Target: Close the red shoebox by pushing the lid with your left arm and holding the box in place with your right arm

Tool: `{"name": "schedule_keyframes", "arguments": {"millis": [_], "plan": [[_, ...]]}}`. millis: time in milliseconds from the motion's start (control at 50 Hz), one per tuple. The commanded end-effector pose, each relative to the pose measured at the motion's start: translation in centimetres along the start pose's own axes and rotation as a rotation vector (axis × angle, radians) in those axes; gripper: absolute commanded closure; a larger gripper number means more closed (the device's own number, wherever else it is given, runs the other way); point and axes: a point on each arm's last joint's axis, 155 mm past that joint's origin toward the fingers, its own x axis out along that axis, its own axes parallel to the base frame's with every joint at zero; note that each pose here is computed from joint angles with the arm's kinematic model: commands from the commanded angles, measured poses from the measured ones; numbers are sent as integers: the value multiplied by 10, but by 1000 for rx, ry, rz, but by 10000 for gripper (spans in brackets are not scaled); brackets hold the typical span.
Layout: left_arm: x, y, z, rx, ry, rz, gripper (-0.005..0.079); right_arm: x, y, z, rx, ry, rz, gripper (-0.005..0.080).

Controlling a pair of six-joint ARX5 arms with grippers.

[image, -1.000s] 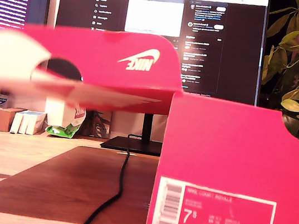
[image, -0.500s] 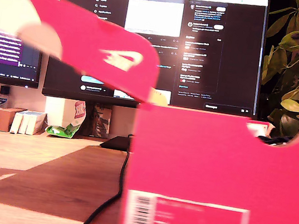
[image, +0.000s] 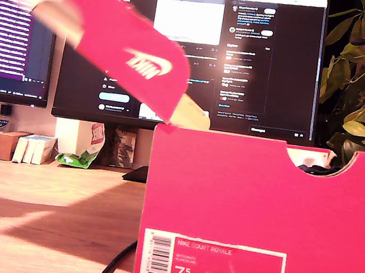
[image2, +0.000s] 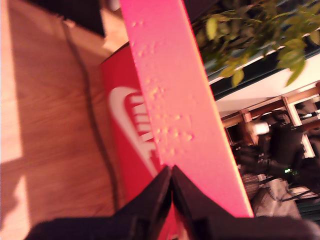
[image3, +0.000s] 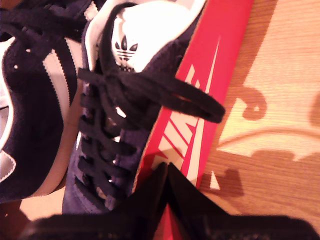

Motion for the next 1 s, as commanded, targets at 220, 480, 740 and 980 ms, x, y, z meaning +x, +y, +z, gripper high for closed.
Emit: {"name": "schedule_keyframes", "arguments": {"millis": [220,480,740,980], "plan": [[40,-5,-48,-69,155,-41,761,1,45,4,-85,-5,156,764],[57,-19,-54,-8,161,-42,761,-9,24,30,-74,-59,51,764],[67,-23,-62,21,170,-22,762,-58,-23,76,-167,-83,-231,764],[75,-34,-56,63,130,-36,762,-79,-24,96,-160,-117,-260,764]]}}
